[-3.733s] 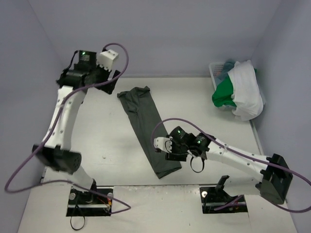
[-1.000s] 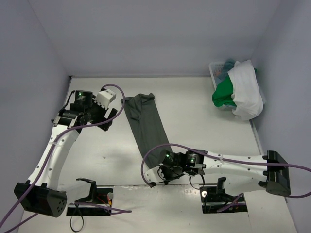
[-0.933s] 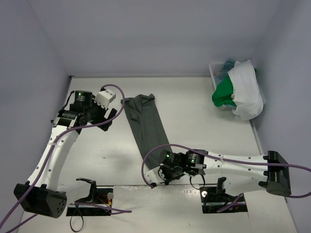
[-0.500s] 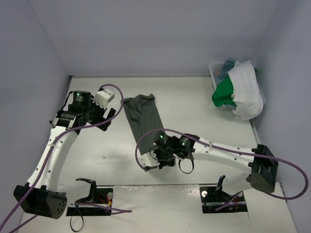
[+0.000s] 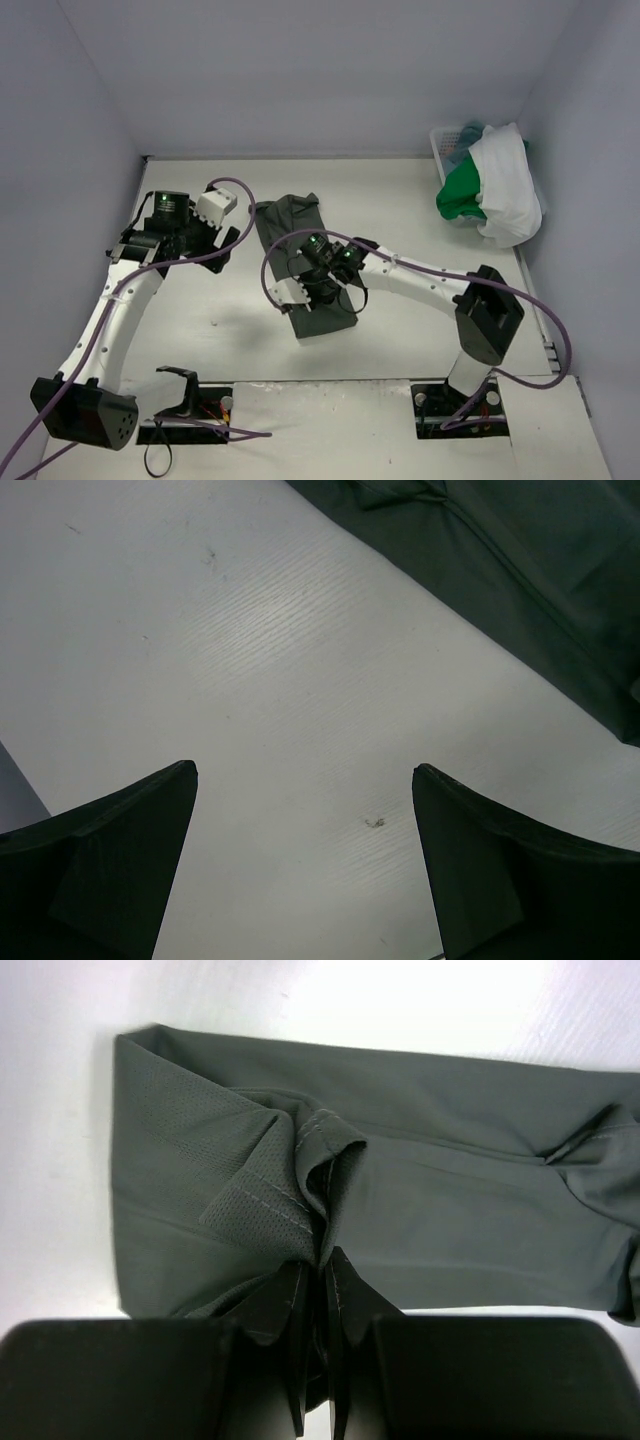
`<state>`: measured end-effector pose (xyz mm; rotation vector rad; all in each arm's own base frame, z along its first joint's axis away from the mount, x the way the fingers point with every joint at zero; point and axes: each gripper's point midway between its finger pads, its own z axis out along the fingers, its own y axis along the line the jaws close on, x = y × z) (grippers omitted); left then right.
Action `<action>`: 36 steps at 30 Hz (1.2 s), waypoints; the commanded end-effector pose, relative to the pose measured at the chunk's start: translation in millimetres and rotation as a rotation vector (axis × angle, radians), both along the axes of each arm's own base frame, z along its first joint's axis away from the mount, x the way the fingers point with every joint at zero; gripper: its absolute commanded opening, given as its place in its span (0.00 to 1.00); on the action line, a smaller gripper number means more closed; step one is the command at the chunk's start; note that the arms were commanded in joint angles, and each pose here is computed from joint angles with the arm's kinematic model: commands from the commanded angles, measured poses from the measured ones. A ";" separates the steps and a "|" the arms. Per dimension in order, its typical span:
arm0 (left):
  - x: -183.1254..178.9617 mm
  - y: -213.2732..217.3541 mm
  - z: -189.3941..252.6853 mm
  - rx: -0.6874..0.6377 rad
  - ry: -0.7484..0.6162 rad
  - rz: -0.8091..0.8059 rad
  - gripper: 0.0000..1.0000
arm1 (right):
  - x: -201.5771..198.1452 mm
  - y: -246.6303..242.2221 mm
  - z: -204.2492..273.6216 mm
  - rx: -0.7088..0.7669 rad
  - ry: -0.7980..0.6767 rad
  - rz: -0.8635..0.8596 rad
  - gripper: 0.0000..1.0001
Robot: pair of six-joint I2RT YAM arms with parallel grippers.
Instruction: Fold and stack the t-shirts
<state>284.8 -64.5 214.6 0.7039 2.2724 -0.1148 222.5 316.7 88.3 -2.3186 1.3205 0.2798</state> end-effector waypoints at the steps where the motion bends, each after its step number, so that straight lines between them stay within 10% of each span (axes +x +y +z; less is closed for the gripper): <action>1: 12.3 -3.8 11.9 -0.031 -0.058 0.003 0.83 | 27.9 12.1 17.3 0.054 -0.044 0.023 0.01; 25: 14.6 -4.1 2.9 -0.056 -0.052 0.014 0.83 | 99.4 49.3 4.1 0.115 -0.025 -0.006 0.03; 36: 13.2 -8.4 7.0 -0.097 -0.049 0.012 0.83 | 133.0 46.2 -42.0 0.084 -0.097 -0.197 0.31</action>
